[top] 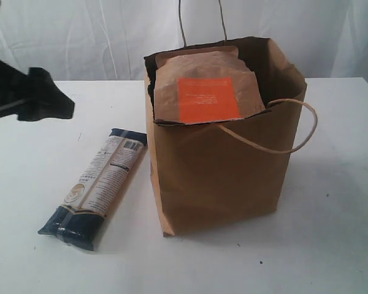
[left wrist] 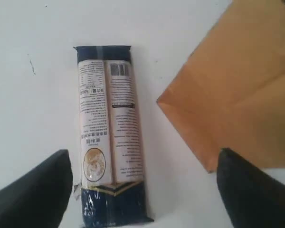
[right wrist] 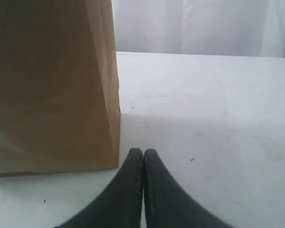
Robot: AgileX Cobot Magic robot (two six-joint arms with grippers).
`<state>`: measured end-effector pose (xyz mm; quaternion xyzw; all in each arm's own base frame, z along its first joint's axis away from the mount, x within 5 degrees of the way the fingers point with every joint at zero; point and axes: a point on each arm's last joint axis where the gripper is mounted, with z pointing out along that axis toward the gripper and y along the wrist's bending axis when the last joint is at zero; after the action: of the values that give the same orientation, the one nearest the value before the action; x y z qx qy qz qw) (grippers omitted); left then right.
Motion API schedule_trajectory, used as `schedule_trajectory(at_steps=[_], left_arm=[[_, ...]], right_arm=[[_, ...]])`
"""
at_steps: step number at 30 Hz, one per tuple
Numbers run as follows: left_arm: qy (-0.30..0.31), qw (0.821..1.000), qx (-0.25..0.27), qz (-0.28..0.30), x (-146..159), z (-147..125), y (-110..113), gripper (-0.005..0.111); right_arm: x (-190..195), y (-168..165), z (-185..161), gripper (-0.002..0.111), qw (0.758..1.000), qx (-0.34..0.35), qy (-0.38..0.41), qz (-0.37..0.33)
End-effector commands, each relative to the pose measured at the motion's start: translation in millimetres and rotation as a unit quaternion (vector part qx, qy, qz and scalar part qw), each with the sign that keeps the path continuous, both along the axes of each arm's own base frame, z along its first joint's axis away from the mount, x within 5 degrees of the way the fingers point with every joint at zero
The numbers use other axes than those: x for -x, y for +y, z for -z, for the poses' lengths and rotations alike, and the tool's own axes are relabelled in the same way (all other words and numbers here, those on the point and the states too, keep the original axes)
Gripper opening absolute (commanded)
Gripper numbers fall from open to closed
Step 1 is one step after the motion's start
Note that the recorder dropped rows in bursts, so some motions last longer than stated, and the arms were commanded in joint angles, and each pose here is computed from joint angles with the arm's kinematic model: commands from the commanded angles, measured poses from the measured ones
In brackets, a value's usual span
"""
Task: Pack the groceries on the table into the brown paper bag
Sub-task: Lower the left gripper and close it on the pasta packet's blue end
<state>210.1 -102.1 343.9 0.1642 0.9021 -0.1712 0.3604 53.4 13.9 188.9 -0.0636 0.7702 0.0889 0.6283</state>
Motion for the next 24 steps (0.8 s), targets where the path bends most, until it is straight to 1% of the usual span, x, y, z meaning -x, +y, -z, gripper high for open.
schedule_trajectory(at_steps=[1,2,3,6,10,12,14,16,18,24], left_arm=[[0.033,0.999,-0.005,-0.02,-37,33,-14,0.085],[0.038,0.999,-0.007,-0.022,-43,40,-16,0.085],[0.057,0.998,-0.004,-0.034,-55,55,-21,0.085],[0.09,0.995,-0.012,-0.036,-75,76,-29,0.085],[0.061,0.997,-0.003,-0.038,-104,70,-40,0.085],[0.052,0.998,-0.006,-0.028,-114,69,-47,0.085],[0.052,0.998,-0.015,-0.015,-128,74,-56,0.085],[0.053,0.998,-0.017,-0.013,-135,77,-60,0.085],[0.06,0.998,-0.021,-0.012,-145,87,-66,0.085],[0.089,0.994,-0.058,-0.003,-170,129,-76,0.085]], right_arm=[[0,-1,0,0.0,1.0,0.0,-0.007,0.004],[0,-1,0,0.0,1.0,0.0,-0.007,0.004],[0,-1,0,0.0,1.0,0.0,-0.007,0.004],[0,-1,0,0.0,1.0,0.0,-0.007,0.004],[0,-1,0,0.0,1.0,0.0,-0.007,0.004],[0,-1,0,0.0,1.0,0.0,-0.007,0.004],[0,-1,0,0.0,1.0,0.0,-0.007,0.004],[0,-1,0,0.0,1.0,0.0,-0.007,0.004],[0,-1,0,0.0,1.0,0.0,-0.007,0.004],[0,-1,0,0.0,1.0,0.0,-0.007,0.004]])
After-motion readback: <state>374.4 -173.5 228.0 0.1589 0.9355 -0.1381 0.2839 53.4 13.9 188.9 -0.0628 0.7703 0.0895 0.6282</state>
